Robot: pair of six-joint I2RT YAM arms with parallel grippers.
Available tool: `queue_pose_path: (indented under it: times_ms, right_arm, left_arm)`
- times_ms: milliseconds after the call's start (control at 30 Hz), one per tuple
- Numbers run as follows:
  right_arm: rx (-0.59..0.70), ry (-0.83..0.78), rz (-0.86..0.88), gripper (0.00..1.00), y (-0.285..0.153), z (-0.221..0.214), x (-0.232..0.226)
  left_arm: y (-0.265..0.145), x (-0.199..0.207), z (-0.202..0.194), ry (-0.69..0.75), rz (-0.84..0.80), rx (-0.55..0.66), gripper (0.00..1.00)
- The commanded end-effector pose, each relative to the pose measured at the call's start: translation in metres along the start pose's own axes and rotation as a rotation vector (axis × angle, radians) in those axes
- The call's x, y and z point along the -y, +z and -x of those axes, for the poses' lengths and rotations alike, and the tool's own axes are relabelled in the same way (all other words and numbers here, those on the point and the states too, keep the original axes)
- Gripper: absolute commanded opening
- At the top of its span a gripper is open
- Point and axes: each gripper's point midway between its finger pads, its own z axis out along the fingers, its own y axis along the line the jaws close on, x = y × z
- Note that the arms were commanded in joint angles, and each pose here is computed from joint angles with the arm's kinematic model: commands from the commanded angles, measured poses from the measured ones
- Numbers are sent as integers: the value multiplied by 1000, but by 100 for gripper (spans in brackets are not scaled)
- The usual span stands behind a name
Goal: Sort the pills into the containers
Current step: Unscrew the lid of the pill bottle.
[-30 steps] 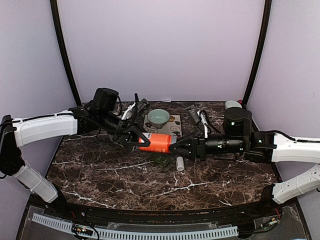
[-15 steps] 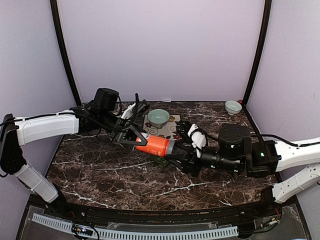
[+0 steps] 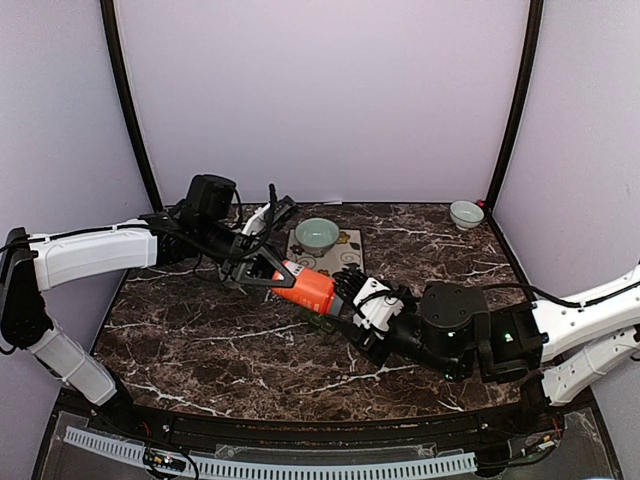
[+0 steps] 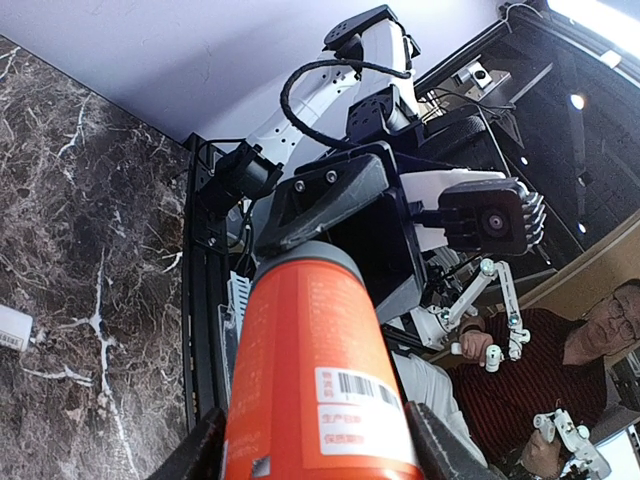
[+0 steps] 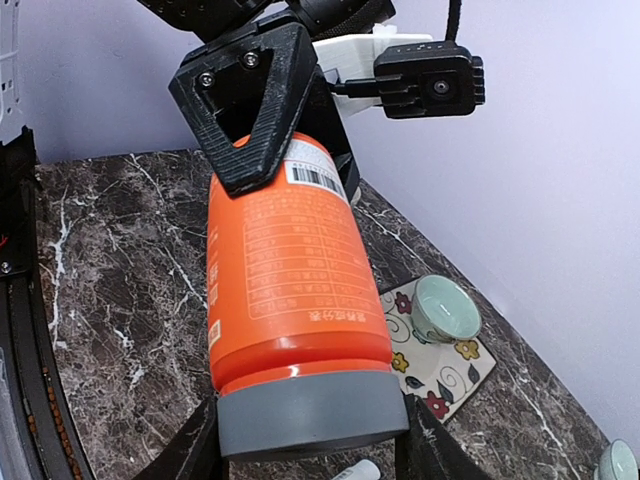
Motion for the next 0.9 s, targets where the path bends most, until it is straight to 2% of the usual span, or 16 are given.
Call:
queue_pose_path:
  times_ms: [0, 233, 367, 433, 633, 867]
  right_arm:
    - [-103, -86, -158, 8, 2, -32, 26]
    - [-52, -28, -141, 53, -4, -13, 30]
    - [-18, 17, -125, 70, -10, -2, 33]
    - [-8, 37, -110, 75, -12, 0, 33]
    - [3, 96, -93, 79, -19, 3, 36]
    - [27, 275, 1, 80, -32, 7, 31]
  left_arm:
    - [-1, 45, 2, 116, -145, -35, 0]
    - [-1, 41, -1, 111, -140, -36, 0]
    - [-1, 39, -2, 112, -134, -36, 0]
    - [0, 38, -2, 110, -130, -36, 0]
    - [0, 34, -1, 117, -111, -31, 0]
    - [-6, 14, 11, 188, 49, 20, 0]
